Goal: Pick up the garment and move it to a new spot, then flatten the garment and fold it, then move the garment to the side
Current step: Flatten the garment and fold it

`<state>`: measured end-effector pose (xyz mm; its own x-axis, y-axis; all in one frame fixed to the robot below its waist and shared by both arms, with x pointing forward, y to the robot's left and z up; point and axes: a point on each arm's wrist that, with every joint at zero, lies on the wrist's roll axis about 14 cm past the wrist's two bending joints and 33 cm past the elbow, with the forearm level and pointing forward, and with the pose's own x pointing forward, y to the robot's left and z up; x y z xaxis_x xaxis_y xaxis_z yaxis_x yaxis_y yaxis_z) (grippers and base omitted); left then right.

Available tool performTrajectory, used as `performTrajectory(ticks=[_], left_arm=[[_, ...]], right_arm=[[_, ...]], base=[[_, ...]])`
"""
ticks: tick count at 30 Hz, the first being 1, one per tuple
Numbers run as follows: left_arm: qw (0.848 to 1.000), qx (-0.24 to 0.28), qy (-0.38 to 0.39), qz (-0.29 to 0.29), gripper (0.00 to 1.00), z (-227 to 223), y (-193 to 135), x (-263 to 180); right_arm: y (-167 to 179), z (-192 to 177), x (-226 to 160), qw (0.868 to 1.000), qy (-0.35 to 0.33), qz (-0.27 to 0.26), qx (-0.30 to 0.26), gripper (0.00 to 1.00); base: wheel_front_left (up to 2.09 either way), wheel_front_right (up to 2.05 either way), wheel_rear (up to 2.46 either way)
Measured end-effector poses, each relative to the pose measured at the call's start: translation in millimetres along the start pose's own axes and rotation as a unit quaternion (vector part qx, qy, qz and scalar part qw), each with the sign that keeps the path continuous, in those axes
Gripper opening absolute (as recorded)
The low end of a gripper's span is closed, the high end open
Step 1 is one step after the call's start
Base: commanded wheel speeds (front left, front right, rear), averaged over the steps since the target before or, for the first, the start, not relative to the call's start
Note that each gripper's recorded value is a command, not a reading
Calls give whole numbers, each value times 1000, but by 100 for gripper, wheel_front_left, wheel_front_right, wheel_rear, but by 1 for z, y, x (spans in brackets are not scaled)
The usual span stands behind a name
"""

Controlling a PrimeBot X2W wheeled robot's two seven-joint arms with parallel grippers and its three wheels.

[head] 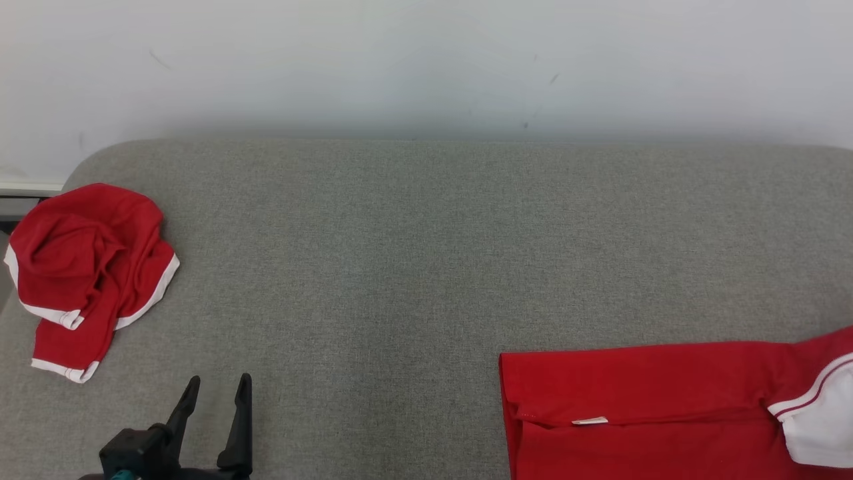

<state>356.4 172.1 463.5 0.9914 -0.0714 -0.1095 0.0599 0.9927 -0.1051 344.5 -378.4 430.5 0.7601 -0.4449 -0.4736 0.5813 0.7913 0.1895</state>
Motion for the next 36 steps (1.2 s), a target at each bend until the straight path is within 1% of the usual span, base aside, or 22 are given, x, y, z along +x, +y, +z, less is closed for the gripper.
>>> performTrajectory(ticks=[1,2,3,6,9,14,19,23,25,33,36], left_arm=[[1000,-1,1,-1,100,-1,-1,0],[1000,-2,3,-6,100,-2,-3,0],[1000,-2,3,-6,100,-2,-3,0],[1000,-2,6,-6,100,-3,-4,1],[1000,0,1,-8,100,0,-4,4],[1000,-2,1,-12,100,0,-8,4],[1000,-3,2,-17,100,-1,-11,3],[1000,-3,3,-16,100,-1,-10,3],[1000,-3,3,-16,100,-1,-10,2],[1000,-5,3,-13,100,-2,-9,0],[1000,-5,3,-11,100,-2,-8,0]], right_arm=[[14,-5,-1,1000,7,18,-9,0],[43,-20,-6,998,27,53,-31,0],[43,-20,-6,998,27,53,-31,0],[85,-42,-19,992,61,107,-42,0],[124,-60,-35,980,90,168,-50,0],[166,-73,-58,963,114,236,-66,0],[196,-84,-79,945,137,287,-81,0],[224,-100,-101,924,164,333,-97,0],[235,-105,-109,916,173,347,-106,0],[244,-125,-121,898,210,362,-136,0],[245,-129,-124,894,218,365,-141,0]], base=[[0,0,0],[0,0,0],[0,0,0],[0,0,0],[0,0,0],[0,0,0],[0,0,0],[0,0,0],[0,0,0],[0,0,0],[0,0,0]])
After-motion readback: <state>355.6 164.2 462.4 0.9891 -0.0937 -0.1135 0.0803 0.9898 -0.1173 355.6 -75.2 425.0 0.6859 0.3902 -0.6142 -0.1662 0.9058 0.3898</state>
